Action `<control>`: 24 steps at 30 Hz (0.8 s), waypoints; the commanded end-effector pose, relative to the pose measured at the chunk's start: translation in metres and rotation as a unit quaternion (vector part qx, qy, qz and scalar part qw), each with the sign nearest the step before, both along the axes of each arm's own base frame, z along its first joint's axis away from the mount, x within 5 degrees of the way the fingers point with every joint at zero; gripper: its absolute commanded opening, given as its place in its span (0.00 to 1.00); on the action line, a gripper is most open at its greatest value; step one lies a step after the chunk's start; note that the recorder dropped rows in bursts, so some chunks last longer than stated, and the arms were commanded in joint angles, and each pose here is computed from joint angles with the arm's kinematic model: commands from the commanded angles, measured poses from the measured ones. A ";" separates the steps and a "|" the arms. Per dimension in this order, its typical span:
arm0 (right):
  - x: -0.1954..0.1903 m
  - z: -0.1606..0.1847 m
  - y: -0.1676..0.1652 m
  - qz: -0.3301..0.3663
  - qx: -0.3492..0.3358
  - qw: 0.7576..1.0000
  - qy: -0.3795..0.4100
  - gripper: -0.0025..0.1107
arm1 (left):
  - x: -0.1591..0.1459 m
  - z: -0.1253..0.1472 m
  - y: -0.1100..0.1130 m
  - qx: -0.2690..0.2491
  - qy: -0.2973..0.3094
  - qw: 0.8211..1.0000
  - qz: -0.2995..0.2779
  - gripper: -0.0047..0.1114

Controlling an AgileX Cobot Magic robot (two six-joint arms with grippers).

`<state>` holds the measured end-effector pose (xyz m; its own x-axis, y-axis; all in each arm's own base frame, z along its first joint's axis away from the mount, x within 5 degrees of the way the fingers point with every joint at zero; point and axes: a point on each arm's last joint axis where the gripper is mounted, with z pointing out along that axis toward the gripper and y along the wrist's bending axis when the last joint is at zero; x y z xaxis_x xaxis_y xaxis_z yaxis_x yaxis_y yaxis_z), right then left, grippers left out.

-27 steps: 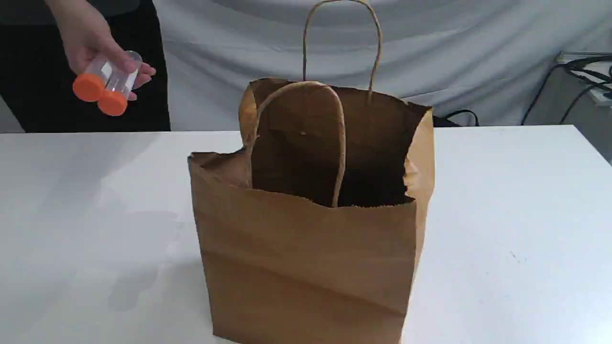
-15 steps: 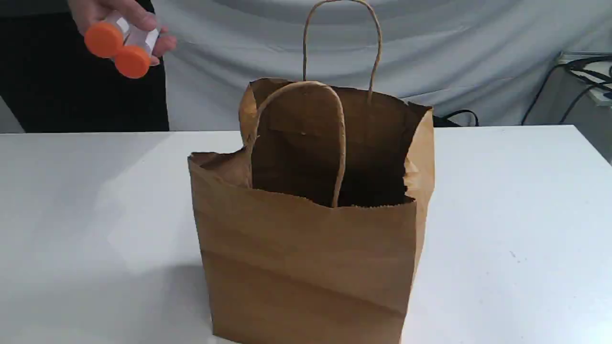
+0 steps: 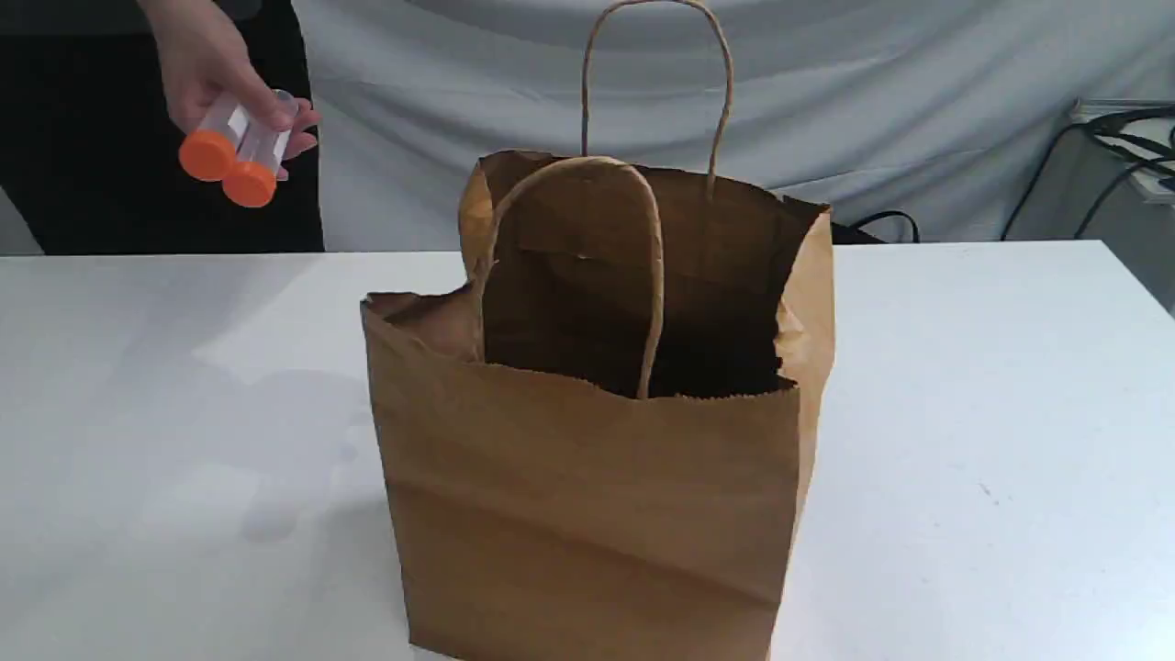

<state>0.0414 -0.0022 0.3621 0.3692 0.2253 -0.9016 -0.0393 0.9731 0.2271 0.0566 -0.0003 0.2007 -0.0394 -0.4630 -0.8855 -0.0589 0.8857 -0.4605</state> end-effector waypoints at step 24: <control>0.175 0.061 0.145 0.437 -0.387 0.732 0.350 0.02 | 0.000 0.000 0.000 0.005 -0.003 1.000 -0.001 0.04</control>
